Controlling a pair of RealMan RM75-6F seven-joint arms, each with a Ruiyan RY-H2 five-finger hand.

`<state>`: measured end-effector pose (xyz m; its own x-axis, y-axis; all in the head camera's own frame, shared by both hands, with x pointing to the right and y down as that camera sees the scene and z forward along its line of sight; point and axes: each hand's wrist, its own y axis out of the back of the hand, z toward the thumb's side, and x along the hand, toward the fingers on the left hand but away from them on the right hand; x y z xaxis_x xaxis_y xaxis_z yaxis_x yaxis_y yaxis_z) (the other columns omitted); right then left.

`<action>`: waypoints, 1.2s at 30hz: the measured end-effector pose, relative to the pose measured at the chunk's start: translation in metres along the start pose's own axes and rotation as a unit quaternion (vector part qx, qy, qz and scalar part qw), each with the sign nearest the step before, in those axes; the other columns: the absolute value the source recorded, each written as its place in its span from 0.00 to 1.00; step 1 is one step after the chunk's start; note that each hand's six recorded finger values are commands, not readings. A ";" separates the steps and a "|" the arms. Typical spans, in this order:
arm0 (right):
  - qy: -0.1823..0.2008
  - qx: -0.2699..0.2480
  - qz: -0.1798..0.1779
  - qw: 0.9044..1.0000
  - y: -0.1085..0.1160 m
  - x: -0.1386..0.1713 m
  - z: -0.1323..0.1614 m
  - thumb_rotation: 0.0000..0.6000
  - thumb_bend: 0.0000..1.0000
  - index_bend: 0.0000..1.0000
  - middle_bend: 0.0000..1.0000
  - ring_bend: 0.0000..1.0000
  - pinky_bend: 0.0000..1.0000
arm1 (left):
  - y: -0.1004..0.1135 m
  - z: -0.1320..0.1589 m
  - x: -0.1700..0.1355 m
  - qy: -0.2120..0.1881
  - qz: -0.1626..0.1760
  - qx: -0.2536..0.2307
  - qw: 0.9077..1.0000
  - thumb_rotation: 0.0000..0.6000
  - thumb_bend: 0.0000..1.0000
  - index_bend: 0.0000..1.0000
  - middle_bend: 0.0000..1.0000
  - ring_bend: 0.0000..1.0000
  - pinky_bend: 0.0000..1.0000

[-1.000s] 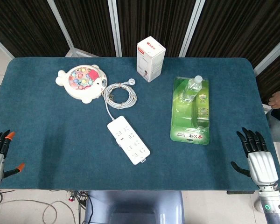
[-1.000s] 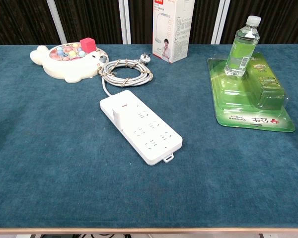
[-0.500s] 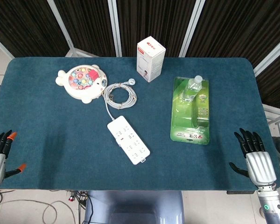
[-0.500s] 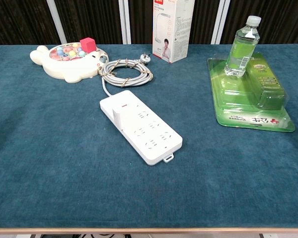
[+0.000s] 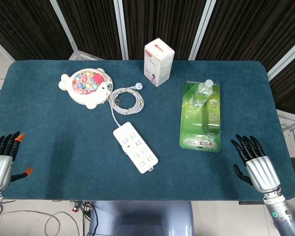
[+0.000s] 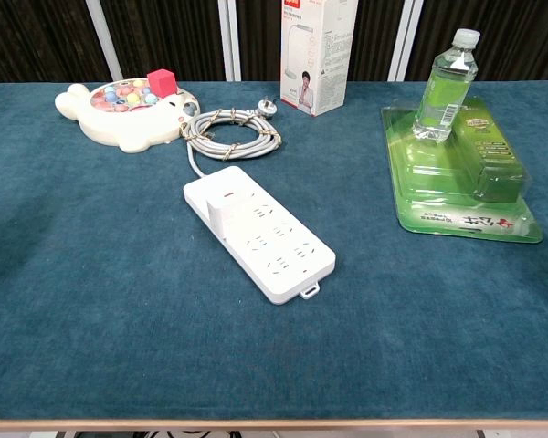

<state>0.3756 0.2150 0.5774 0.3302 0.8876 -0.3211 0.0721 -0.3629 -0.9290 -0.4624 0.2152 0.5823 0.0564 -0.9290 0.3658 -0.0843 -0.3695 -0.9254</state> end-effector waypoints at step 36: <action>0.243 0.021 0.123 0.962 -0.085 -0.069 0.184 1.00 1.00 0.00 0.01 0.00 0.07 | -0.012 0.211 0.112 -0.197 -0.109 0.035 0.974 1.00 0.00 0.07 0.03 0.00 0.00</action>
<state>0.1735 0.2372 0.6449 0.7339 0.5353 -0.4180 -0.0998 -0.5238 -0.8460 -0.2456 0.1203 0.6136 0.4435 -0.7438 0.5000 0.0399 -0.5410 -0.8401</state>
